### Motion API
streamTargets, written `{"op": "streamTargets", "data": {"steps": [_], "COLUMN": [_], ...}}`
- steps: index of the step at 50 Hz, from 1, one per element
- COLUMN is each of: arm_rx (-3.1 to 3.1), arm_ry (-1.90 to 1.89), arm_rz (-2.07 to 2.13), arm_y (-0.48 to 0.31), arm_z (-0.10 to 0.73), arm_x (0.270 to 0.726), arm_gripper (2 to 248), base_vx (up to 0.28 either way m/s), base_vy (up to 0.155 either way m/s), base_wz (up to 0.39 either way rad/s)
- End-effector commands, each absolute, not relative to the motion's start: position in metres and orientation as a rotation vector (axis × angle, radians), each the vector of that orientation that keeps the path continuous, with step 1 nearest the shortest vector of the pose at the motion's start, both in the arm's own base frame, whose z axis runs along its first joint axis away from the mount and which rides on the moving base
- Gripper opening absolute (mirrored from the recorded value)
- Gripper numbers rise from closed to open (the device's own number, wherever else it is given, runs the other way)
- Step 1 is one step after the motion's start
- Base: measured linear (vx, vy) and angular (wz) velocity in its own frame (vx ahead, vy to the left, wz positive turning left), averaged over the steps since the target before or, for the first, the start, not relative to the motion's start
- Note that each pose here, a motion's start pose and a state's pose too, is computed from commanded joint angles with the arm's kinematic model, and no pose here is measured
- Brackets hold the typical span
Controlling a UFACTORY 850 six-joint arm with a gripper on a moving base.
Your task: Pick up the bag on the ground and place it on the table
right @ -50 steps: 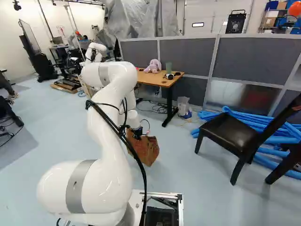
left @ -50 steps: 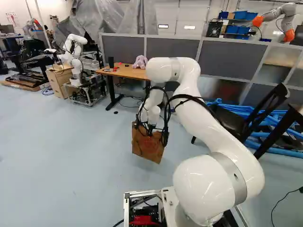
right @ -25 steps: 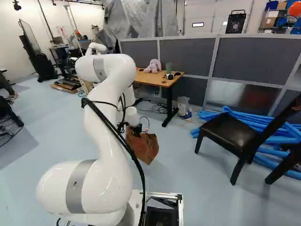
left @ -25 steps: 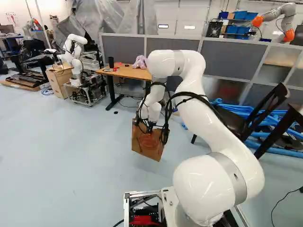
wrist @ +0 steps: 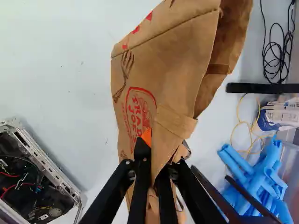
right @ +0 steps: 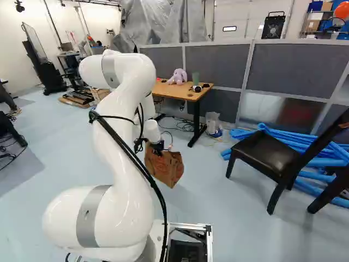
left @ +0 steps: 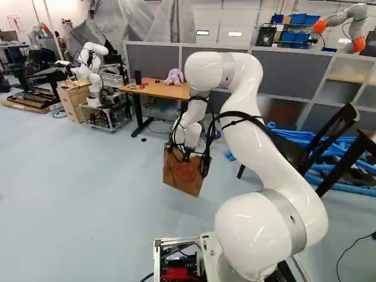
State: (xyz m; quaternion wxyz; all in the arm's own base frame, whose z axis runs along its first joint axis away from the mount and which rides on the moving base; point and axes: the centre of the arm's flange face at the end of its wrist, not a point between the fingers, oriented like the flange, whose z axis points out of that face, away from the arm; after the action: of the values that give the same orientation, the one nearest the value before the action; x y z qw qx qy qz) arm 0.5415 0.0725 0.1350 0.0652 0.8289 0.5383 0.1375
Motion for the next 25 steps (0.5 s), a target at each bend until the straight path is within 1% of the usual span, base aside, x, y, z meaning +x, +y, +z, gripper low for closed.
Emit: {"op": "streamTargets", "data": {"steps": [25], "arm_rx": [2.482], "arm_ry": [1.612], "arm_rz": [0.462], "arm_y": [0.071], "arm_z": [0.171], "arm_x": [0.534], "arm_gripper": [21], "base_vx": [0.000], "base_vy": [0.000], "base_wz": [0.000]}}
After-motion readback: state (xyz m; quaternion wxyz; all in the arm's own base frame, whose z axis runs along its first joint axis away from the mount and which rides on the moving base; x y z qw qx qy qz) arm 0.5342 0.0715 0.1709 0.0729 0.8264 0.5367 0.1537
